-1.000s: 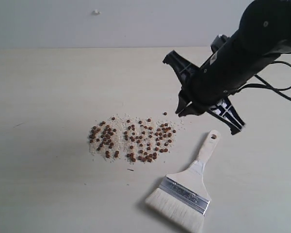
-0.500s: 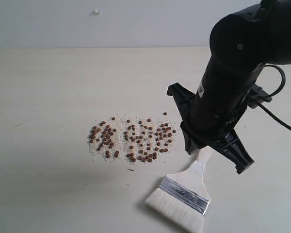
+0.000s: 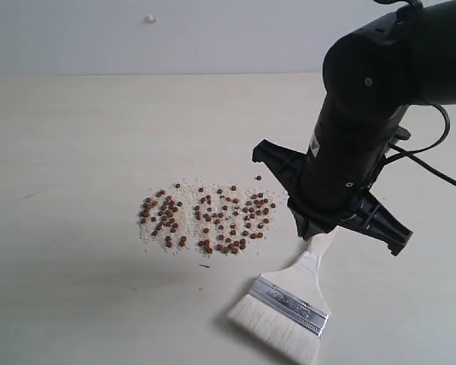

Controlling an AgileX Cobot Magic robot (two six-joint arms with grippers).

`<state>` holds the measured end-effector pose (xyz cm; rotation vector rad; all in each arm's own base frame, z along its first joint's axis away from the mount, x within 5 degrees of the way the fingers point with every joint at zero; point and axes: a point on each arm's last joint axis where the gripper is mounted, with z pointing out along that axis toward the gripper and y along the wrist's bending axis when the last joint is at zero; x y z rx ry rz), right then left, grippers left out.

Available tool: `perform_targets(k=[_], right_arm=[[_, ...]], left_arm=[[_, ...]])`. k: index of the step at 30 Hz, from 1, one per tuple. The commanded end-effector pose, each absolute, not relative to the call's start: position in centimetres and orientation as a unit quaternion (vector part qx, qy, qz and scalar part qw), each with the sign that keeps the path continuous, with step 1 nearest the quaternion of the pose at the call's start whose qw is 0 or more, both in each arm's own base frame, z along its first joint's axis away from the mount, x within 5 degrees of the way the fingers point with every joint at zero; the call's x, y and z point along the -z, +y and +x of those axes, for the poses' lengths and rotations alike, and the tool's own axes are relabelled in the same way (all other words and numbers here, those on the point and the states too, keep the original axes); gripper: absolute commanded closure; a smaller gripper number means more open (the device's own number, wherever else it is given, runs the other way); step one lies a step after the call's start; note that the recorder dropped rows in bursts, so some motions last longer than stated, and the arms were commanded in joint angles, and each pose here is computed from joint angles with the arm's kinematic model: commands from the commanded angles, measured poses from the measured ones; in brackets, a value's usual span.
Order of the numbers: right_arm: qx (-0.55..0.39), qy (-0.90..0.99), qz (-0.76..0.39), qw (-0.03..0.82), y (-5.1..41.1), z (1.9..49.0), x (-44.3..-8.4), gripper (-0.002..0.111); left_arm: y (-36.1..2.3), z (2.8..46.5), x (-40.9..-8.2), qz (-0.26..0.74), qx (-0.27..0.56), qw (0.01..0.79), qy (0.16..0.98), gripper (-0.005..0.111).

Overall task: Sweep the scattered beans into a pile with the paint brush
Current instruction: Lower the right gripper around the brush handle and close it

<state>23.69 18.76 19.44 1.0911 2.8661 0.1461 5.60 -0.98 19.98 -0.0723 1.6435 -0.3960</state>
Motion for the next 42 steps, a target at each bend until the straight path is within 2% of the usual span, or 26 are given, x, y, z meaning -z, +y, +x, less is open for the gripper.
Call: perform_targets(k=[1, 6, 12, 16, 20, 31, 34, 36, 42], right_arm=[[-0.033, 0.937, 0.345, 0.035, 18.6, 23.6, -19.5, 0.108], [-0.052, 0.964, 0.249, 0.082, 18.9, 24.6, -19.4, 0.108], [-0.031, 0.965, 0.253, 0.064, 18.7, 24.3, -19.2, 0.078], [-0.01, 0.961, 0.271, 0.046, 18.4, 23.9, -19.1, 0.074], [-0.038, 0.947, 0.312, 0.061, 18.7, 24.3, -19.2, 0.074], [-0.015, 0.957, 0.286, 0.051, 18.4, 24.0, -19.1, 0.073], [-0.007, 0.96, 0.276, 0.047, 18.3, 23.9, -19.0, 0.057], [-0.003, 0.96, 0.276, 0.044, 18.4, 23.9, -18.8, 0.052], [0.025, 0.952, 0.304, 0.024, 18.8, 24.5, -15.8, 0.05]], left_arm=[[-1.0, 5.6, -20.1, -0.034, 0.178, 0.666, 0.724, 0.107], [-1.0, 5.6, -20.1, -0.034, 0.178, 0.666, 0.724, 0.107], [-1.0, 5.6, -20.1, -0.034, 0.179, 0.665, 0.724, 0.107], [-1.0, 5.6, -20.1, -0.034, 0.178, 0.666, 0.724, 0.107], [-1.0, 5.6, -20.1, -0.034, 0.178, 0.666, 0.724, 0.107], [-1.0, 5.6, -20.1, -0.034, 0.178, 0.666, 0.724, 0.107], [-1.0, 5.6, -20.1, -0.034, 0.178, 0.666, 0.724, 0.107], [-1.0, 5.6, -20.1, -0.034, 0.178, 0.666, 0.724, 0.107], [-1.0, 5.6, -20.1, -0.034, 0.178, 0.666, 0.724, 0.107]])
